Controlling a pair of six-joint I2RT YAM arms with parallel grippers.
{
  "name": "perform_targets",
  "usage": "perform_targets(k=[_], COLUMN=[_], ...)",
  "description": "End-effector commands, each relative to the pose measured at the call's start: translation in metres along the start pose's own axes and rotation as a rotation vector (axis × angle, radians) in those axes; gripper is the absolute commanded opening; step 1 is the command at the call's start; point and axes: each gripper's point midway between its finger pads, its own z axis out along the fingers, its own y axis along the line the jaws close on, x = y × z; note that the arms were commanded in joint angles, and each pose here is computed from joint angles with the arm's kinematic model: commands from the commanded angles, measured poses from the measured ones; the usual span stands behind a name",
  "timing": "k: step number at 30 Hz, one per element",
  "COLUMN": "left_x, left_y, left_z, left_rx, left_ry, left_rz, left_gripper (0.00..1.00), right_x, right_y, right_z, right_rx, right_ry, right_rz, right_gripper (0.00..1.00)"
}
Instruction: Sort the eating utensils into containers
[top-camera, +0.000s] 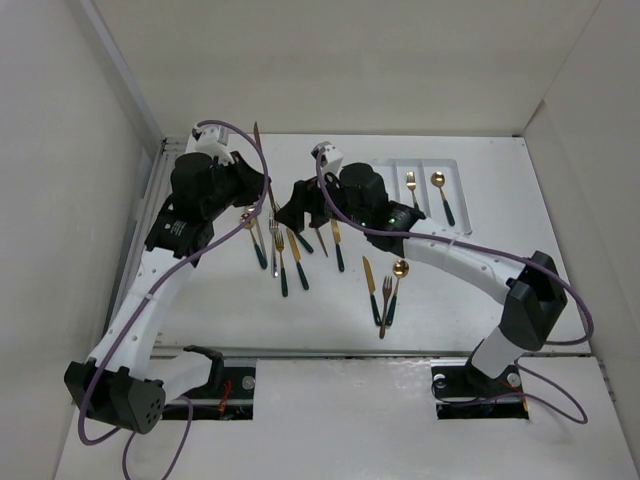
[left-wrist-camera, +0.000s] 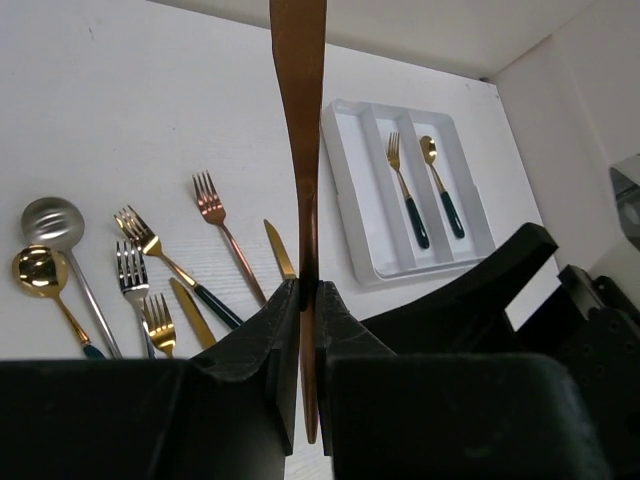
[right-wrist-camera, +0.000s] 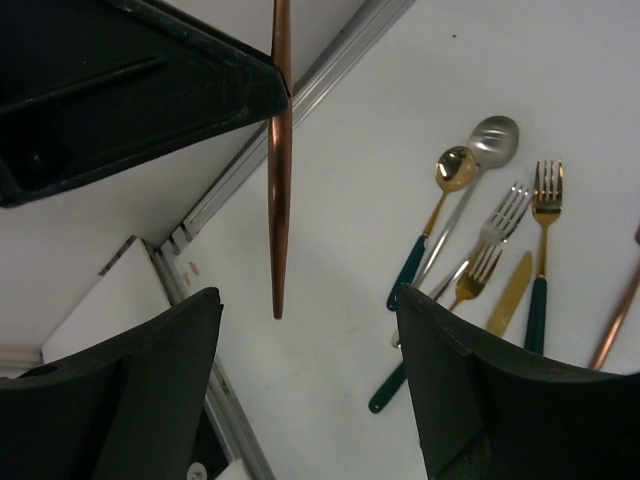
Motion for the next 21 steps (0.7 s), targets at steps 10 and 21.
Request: perform_targets(k=[10, 21], left_x=[-0.004, 0.014], left_y=[-0.010, -0.002], left_z=[-0.008, -0.001], left_rx=[0.037, 0.019], left_ry=[-0.053, -0.003], left_rz=[-0.003, -0.028], left_gripper=[0.00, 0.00], right_x=[-0.034, -0.034], right_y=[0.032, 0.033], right_z=[0.033, 0.051], right_rx=[-0.127, -0.149], right_ry=[-0.085, -0.072], right_rz=[0.019, 0.028], right_gripper=[0.56, 0.00])
